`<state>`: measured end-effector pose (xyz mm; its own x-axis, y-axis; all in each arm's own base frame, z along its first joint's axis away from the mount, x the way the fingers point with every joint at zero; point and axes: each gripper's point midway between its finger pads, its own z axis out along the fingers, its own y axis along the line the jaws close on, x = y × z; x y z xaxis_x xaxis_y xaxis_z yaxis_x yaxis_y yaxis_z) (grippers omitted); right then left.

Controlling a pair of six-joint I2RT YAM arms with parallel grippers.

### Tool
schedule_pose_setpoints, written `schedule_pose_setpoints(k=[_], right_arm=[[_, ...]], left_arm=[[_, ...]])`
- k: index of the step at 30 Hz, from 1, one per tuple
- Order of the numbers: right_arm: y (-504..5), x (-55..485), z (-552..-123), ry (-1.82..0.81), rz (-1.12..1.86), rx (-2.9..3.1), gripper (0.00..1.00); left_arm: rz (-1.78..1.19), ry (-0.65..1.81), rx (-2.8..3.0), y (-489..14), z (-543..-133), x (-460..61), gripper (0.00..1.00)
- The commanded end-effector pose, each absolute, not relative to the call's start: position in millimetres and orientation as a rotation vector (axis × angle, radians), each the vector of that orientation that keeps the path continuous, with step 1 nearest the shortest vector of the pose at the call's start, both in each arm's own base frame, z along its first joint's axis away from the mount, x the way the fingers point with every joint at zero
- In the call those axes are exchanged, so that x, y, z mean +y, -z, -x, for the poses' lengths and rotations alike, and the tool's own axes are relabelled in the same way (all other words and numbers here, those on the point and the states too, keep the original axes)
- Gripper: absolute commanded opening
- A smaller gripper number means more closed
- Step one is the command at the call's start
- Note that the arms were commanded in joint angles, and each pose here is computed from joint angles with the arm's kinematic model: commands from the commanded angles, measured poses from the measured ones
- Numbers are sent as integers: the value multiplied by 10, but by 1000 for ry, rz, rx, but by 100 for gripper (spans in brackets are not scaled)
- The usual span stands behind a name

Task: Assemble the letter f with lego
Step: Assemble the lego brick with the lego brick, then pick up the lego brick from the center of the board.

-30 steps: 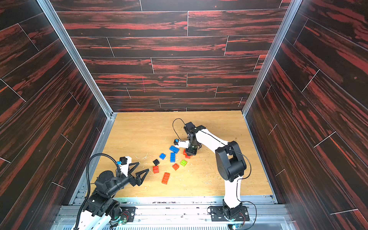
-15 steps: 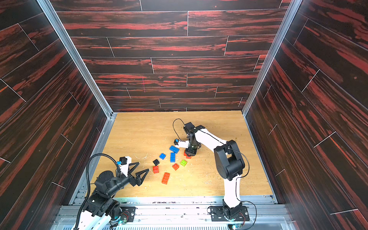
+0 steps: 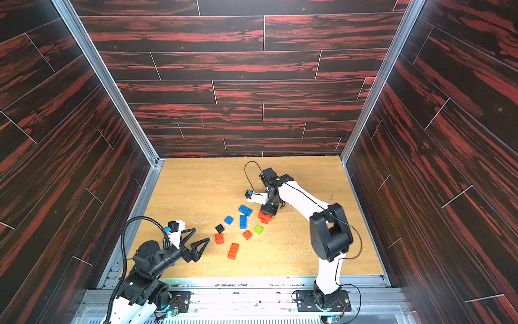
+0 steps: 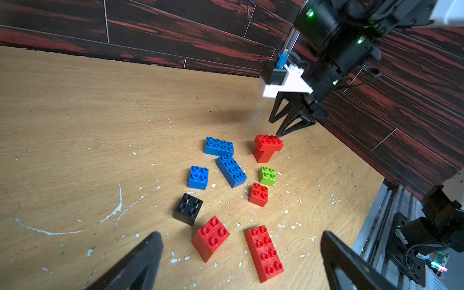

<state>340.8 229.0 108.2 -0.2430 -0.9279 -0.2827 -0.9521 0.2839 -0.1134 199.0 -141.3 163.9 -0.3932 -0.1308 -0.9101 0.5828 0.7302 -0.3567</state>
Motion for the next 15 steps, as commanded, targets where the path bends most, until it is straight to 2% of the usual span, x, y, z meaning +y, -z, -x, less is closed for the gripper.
schedule_pose_setpoints(k=[1, 10, 15], right_arm=[[-1231, 2335, -3360, -130, 1629, 2273, 44], [-1443, 2570, -3180, -157, 1387, 2314, 44], [-1486, 2724, -2875, -266, 1355, 2320, 44]], left_arm=[[-364, 798, 1816, -1639, -1982, -1417, 100], [-361, 797, 1816, -1641, -1986, -1414, 100], [-362, 798, 1815, -1645, -1986, -1416, 100]])
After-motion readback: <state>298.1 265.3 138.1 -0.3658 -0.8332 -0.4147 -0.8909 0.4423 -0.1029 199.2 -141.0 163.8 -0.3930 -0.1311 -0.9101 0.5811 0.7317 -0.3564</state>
